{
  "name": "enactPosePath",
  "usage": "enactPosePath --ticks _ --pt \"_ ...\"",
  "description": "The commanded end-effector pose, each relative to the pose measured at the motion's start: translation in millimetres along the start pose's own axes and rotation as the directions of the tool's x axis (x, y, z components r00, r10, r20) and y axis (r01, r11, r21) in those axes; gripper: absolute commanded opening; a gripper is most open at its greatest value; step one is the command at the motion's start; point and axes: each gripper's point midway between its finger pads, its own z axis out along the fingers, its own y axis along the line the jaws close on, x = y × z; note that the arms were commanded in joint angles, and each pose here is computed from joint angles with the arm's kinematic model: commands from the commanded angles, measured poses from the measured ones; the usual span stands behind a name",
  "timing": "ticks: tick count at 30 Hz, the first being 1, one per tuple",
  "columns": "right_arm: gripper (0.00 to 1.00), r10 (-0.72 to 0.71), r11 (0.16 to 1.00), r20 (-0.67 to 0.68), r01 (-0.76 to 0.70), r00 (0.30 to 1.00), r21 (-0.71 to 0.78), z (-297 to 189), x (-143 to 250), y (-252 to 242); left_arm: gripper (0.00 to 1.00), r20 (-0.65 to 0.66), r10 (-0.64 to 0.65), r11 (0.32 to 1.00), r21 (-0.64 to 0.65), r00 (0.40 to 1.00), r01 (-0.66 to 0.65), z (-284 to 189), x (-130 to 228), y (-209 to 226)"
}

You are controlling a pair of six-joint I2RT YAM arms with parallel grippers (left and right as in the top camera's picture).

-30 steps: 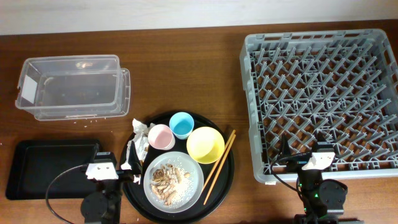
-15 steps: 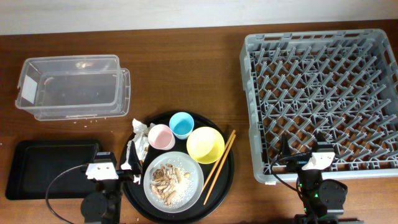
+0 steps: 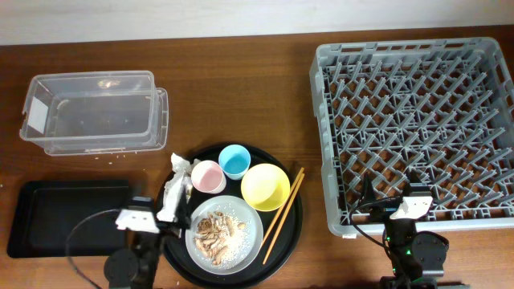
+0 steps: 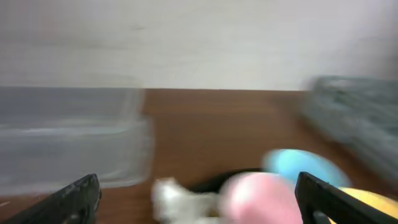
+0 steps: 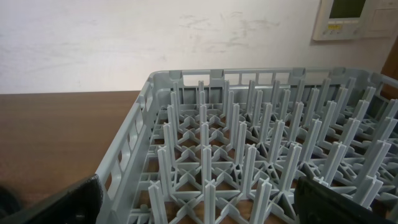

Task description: Sort waste into correct bins and load items into the dishwasher rack

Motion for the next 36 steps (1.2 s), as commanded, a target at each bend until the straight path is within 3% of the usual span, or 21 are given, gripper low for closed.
enactPosePath --ticks 1,5,7,9,11,14,16,18,22,26,31,36 --pt "0.99 0.004 1.000 -0.003 -0.004 1.000 0.015 0 2 -3 0.99 -0.133 -0.113 0.773 0.610 0.985 0.171 -38 5 -108" --pt "0.99 0.004 1.000 -0.003 -0.004 1.000 0.015 0 2 -3 0.99 -0.089 -0.188 0.724 0.660 0.978 0.199 -45 -22 -116" --pt "0.99 0.004 1.000 -0.003 -0.004 1.000 0.015 0 2 -3 0.99 0.045 -0.169 0.714 0.694 0.985 0.091 -53 -48 -120" --pt "0.99 0.004 1.000 -0.003 -0.004 1.000 0.015 0 2 -3 0.99 0.144 -0.163 0.729 0.684 0.976 0.021 -57 -72 -119" --pt "0.99 0.004 1.000 -0.003 -0.004 1.000 0.015 0 2 -3 0.99 0.147 -0.177 0.767 0.640 0.973 0.043 -54 -85 -112" --pt "0.99 0.004 1.000 -0.003 -0.004 1.000 0.015 0 2 -3 0.99 0.120 -0.097 0.806 0.592 0.988 0.007 -51 -97 -109" --pt "0.99 0.004 1.000 -0.003 -0.004 1.000 0.015 0 2 -3 0.99 -0.005 -0.055 0.908 0.415 0.998 0.052 -34 -100 -83" --pt "0.99 0.004 1.000 -0.003 -0.004 1.000 0.015 0 2 -3 0.99 -0.168 0.028 0.971 0.237 0.985 0.013 -22 -100 -54" --pt "0.99 0.004 1.000 -0.003 -0.004 1.000 0.015 0 2 -3 0.99 -0.428 0.016 0.939 0.318 0.903 0.134 -5 -112 -71" --pt "0.99 0.004 1.000 -0.003 -0.004 1.000 0.015 0 2 -3 0.99 -0.585 -0.019 0.903 0.338 0.810 0.265 2 -84 -81" --pt "0.99 0.004 1.000 -0.003 -0.004 1.000 0.015 0 2 -3 0.99 -0.756 -0.166 0.984 -0.083 0.633 0.160 10 -41 -14" --pt "0.99 0.004 1.000 -0.003 -0.004 1.000 0.015 0 2 -3 0.99 -0.793 -0.178 0.984 -0.129 0.583 0.124 18 -25 -3"
